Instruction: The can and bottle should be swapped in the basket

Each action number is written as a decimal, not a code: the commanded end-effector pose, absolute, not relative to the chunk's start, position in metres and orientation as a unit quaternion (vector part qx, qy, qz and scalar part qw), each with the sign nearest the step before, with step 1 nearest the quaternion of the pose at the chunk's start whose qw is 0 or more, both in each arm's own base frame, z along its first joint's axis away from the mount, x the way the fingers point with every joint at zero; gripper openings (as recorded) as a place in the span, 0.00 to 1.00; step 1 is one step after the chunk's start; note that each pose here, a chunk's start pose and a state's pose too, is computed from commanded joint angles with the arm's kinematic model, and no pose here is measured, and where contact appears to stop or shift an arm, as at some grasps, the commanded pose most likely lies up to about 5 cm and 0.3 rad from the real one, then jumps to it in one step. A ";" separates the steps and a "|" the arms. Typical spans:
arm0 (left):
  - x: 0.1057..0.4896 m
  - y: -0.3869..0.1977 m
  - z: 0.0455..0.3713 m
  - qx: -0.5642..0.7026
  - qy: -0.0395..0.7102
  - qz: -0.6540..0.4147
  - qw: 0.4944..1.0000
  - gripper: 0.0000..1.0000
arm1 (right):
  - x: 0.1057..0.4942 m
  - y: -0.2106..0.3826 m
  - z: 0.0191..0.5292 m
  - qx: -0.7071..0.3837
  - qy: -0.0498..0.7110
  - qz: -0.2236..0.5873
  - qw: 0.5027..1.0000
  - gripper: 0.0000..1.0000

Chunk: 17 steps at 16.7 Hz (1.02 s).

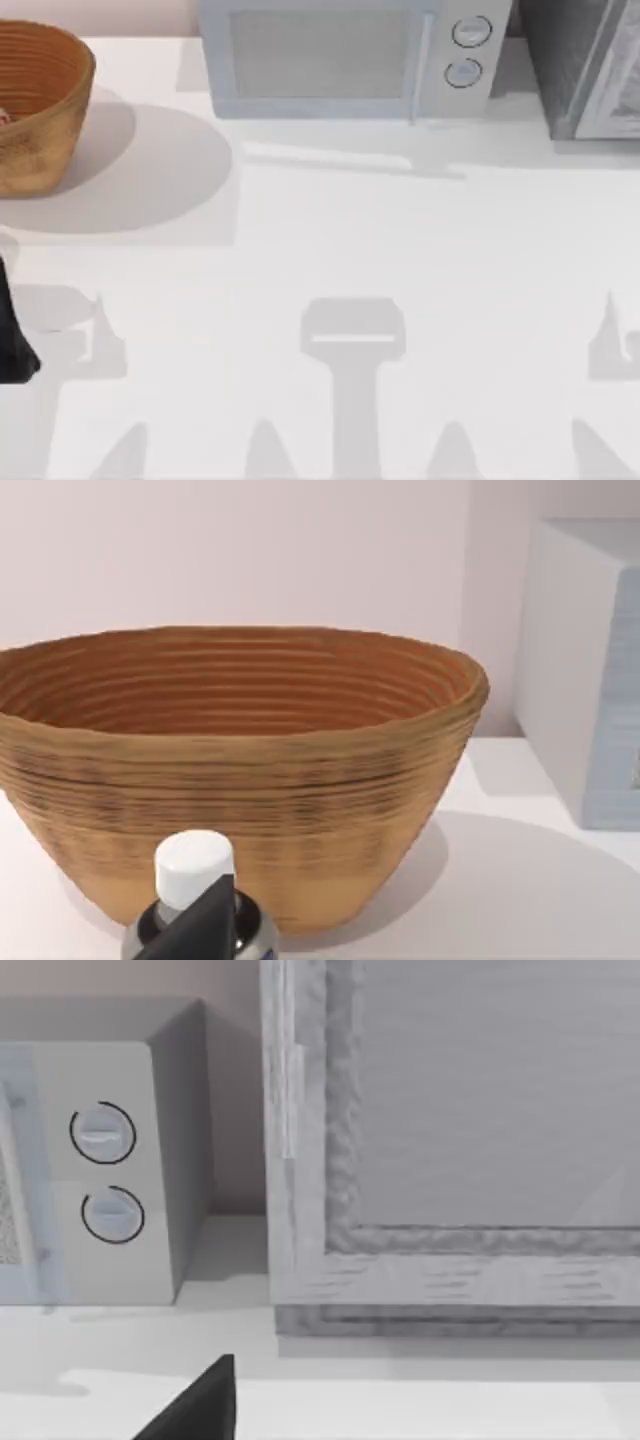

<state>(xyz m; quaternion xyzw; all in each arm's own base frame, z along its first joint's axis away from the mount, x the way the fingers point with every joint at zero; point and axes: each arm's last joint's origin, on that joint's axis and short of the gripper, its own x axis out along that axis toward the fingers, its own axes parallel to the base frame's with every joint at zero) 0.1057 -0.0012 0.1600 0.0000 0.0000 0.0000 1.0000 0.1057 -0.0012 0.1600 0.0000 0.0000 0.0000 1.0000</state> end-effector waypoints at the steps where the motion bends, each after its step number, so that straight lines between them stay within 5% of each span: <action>1: 0.106 -0.001 0.160 0.000 0.000 0.000 1.000 1.00 | 0.106 -0.001 0.160 0.000 0.000 0.000 1.000 1.00; 6: 0.107 0.001 0.175 0.008 0.036 0.008 0.999 1.00 | 0.106 -0.001 0.160 0.000 0.000 0.000 1.000 1.00; 10: 0.119 0.005 0.218 0.024 0.114 0.013 0.993 1.00 | 0.106 -0.001 0.160 0.000 0.000 0.000 1.000 1.00; 17: 0.203 0.023 0.313 0.036 0.292 -0.005 0.956 1.00 | 0.106 -0.001 0.160 0.000 0.000 0.000 1.000 1.00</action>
